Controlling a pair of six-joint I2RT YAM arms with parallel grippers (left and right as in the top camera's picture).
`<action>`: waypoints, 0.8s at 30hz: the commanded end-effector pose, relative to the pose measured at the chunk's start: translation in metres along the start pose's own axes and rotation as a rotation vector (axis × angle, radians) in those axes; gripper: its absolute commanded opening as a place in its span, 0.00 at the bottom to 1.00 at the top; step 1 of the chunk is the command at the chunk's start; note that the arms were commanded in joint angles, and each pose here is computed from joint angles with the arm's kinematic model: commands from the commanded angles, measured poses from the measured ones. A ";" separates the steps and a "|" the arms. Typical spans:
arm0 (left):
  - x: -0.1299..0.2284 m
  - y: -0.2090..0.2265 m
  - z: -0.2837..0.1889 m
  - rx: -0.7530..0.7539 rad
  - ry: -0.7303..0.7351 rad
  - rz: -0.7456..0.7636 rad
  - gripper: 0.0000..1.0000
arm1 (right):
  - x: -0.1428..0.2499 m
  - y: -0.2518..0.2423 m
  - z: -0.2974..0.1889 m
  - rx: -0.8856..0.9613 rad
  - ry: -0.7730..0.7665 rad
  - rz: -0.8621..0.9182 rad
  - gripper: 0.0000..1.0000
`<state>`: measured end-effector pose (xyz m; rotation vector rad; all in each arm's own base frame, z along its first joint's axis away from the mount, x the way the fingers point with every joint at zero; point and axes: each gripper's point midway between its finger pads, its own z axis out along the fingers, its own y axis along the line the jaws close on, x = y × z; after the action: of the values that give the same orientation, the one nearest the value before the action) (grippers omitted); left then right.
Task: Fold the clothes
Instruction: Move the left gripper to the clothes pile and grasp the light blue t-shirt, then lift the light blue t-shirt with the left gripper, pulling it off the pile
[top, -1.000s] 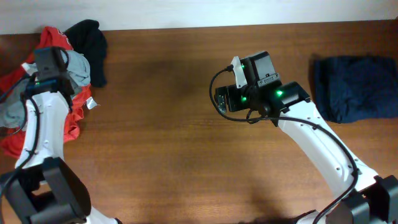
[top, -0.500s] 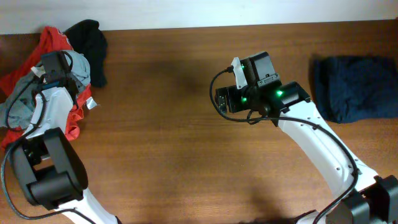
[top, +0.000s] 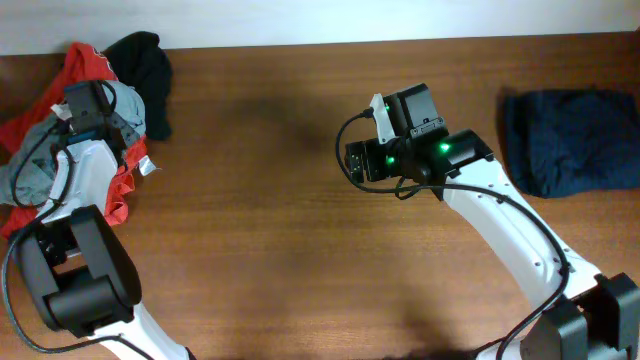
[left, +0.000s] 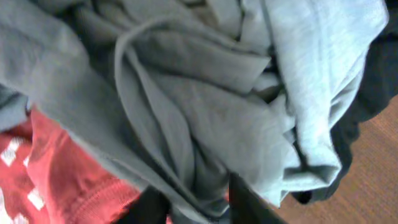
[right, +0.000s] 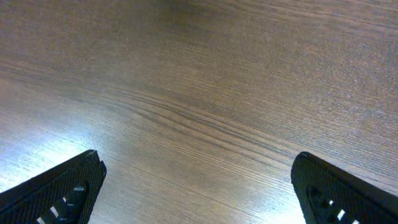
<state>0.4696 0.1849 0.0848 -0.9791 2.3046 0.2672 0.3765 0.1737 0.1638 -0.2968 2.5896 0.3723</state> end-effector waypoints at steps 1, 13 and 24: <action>0.007 0.002 0.004 -0.004 0.032 0.005 0.13 | -0.005 0.001 -0.001 0.010 -0.014 0.004 0.99; -0.059 -0.021 -0.067 0.126 -0.091 0.018 0.01 | -0.006 0.003 -0.002 -0.003 -0.016 0.005 0.99; -0.142 -0.038 -0.239 0.369 -0.313 0.002 0.01 | -0.020 0.028 -0.016 -0.131 -0.037 -0.003 0.95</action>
<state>0.4746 0.1595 0.3087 -0.7825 2.0557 0.0634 0.3762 0.1851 0.1748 -0.3180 2.5699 0.4594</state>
